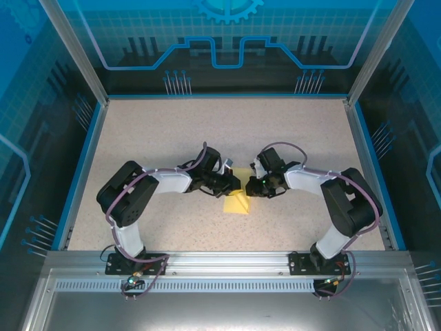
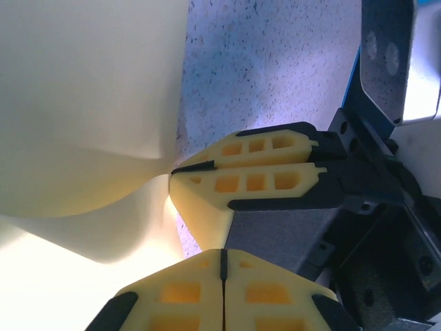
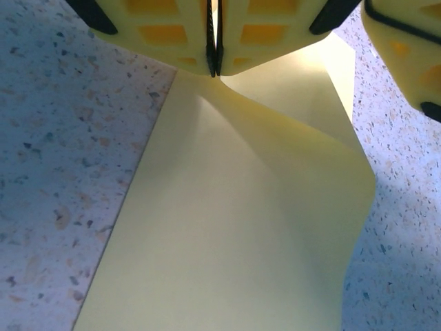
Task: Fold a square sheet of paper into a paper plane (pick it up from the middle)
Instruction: Fold the triangle a second time at the center of the table.
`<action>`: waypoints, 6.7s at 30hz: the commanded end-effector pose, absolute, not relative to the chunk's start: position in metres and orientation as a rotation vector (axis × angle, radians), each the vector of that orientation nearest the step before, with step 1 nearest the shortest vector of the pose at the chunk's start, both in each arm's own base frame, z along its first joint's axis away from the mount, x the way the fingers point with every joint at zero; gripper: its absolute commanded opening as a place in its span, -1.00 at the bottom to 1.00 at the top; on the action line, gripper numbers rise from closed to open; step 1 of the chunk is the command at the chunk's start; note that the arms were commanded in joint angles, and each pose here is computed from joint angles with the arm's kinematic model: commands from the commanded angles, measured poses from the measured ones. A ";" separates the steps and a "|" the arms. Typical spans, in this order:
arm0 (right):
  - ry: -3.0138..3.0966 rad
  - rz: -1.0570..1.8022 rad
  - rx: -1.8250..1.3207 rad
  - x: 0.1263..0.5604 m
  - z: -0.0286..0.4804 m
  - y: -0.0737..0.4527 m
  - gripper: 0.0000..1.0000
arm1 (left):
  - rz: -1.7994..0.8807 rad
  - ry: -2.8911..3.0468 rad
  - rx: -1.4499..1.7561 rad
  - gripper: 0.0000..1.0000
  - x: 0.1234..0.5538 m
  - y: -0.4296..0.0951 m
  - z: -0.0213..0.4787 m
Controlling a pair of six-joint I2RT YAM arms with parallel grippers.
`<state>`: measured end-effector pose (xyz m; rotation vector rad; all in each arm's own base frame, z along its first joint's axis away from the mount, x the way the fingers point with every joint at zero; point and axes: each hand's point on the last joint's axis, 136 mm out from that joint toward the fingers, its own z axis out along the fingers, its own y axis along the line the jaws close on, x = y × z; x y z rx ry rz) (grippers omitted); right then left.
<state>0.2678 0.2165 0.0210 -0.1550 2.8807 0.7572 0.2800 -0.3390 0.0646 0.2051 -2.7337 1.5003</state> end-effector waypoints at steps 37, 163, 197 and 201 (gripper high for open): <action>2.907 0.677 -0.225 0.279 0.016 0.218 -0.77 | 1.244 -2.858 0.148 -0.88 0.277 -0.340 0.027; 3.189 0.003 -0.259 0.244 -0.049 0.159 -0.96 | 1.271 -3.155 0.211 -0.69 0.338 -0.261 0.050; 2.797 0.861 -0.372 0.243 0.075 0.253 -0.90 | 1.005 -3.063 0.041 -1.00 0.295 -0.303 -0.003; 2.847 0.846 -0.363 0.238 0.058 0.261 -0.96 | 0.993 -3.065 0.046 -1.00 0.295 -0.302 -0.004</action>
